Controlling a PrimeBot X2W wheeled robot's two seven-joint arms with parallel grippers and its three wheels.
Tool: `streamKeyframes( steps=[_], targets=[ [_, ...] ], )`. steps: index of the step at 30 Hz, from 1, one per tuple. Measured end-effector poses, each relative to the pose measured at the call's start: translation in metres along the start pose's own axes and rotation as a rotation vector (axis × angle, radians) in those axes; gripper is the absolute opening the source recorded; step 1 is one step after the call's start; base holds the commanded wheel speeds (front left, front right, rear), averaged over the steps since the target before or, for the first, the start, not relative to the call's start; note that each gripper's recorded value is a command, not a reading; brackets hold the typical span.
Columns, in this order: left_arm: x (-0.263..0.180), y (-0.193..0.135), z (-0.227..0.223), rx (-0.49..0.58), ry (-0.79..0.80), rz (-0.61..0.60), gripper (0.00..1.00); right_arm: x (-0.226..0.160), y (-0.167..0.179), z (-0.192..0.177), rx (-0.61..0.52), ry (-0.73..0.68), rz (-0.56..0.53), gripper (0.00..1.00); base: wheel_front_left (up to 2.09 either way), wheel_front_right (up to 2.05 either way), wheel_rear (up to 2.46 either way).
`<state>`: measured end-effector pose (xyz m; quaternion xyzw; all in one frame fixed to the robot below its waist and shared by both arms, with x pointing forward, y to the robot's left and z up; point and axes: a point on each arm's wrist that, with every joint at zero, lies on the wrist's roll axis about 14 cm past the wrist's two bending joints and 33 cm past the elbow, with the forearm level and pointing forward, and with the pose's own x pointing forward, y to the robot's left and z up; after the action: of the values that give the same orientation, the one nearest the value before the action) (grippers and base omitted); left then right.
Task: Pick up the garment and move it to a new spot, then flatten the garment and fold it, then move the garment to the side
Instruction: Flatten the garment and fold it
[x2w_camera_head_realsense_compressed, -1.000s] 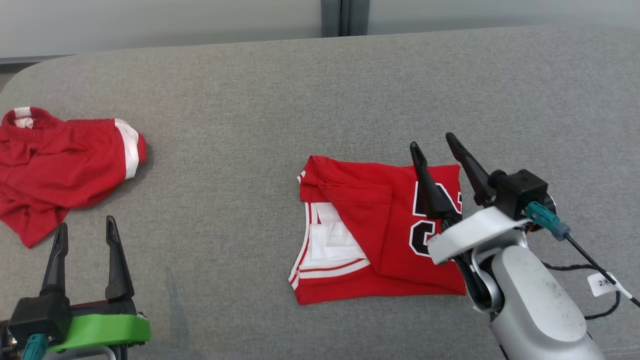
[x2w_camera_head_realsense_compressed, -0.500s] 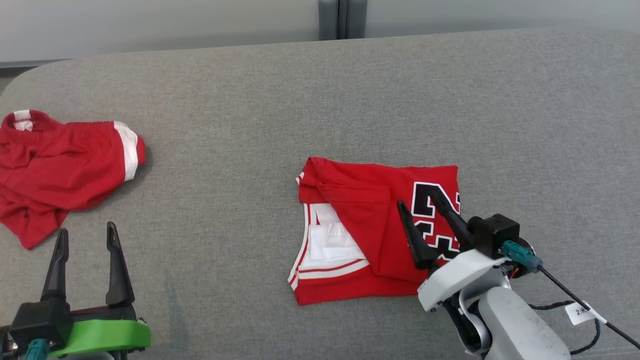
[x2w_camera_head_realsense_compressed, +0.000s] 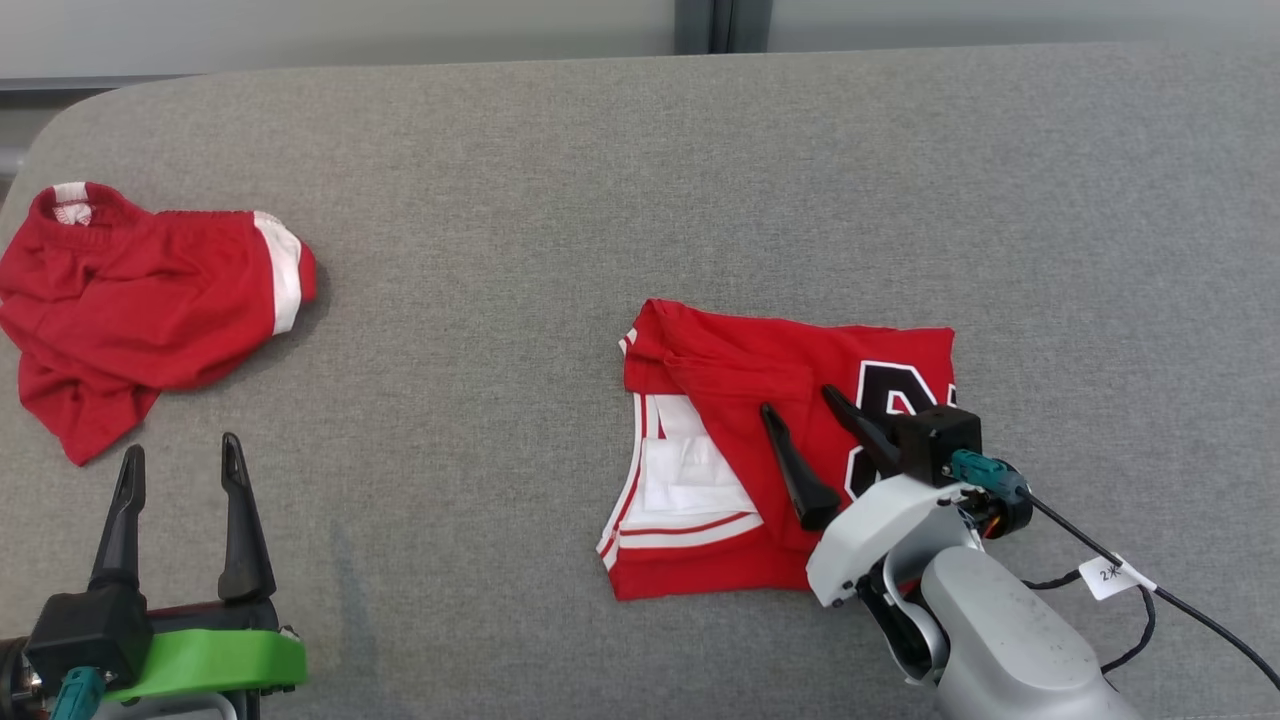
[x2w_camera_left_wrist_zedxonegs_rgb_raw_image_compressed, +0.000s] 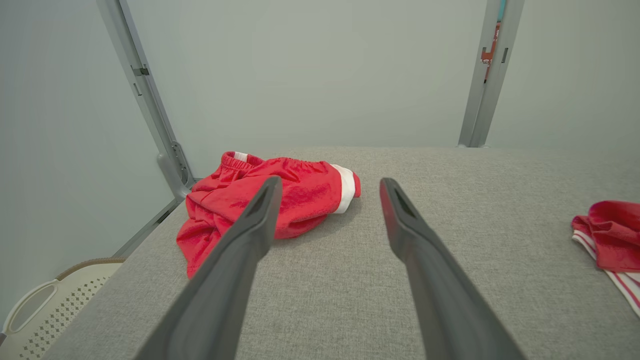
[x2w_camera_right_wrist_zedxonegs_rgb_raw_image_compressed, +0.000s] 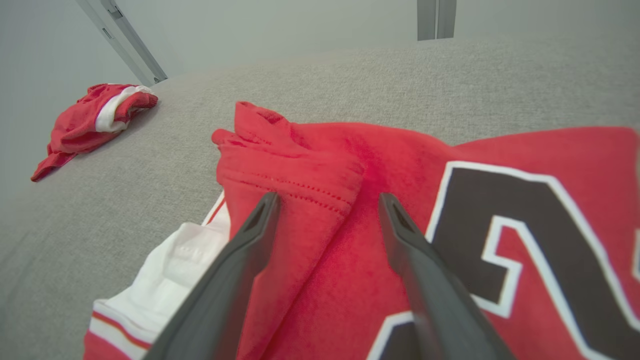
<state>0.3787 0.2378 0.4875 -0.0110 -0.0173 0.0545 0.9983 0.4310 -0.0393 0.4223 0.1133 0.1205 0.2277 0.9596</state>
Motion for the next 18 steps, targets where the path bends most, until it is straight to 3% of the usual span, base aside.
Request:
streamKeyframes(
  steps=[10,11,13,18],
  targets=[
    [0.004,0.001,-0.003,-0.008,0.006,0.006,1.00,0.014,0.012,-0.007,0.069,0.026,0.032,1.00,0.00,0.00,0.00],
    [0.005,0.001,-0.003,-0.009,0.004,0.005,1.00,0.015,0.013,-0.005,0.072,0.022,0.035,0.53,0.00,0.00,0.00],
    [0.006,0.001,-0.002,-0.009,0.003,0.005,1.00,0.018,0.016,-0.002,0.073,0.015,0.045,0.00,0.00,0.00,0.00],
    [0.006,0.001,-0.003,-0.010,0.004,0.007,1.00,0.021,0.025,0.006,0.069,-0.012,0.076,0.00,0.00,0.00,0.00]
  ],
)
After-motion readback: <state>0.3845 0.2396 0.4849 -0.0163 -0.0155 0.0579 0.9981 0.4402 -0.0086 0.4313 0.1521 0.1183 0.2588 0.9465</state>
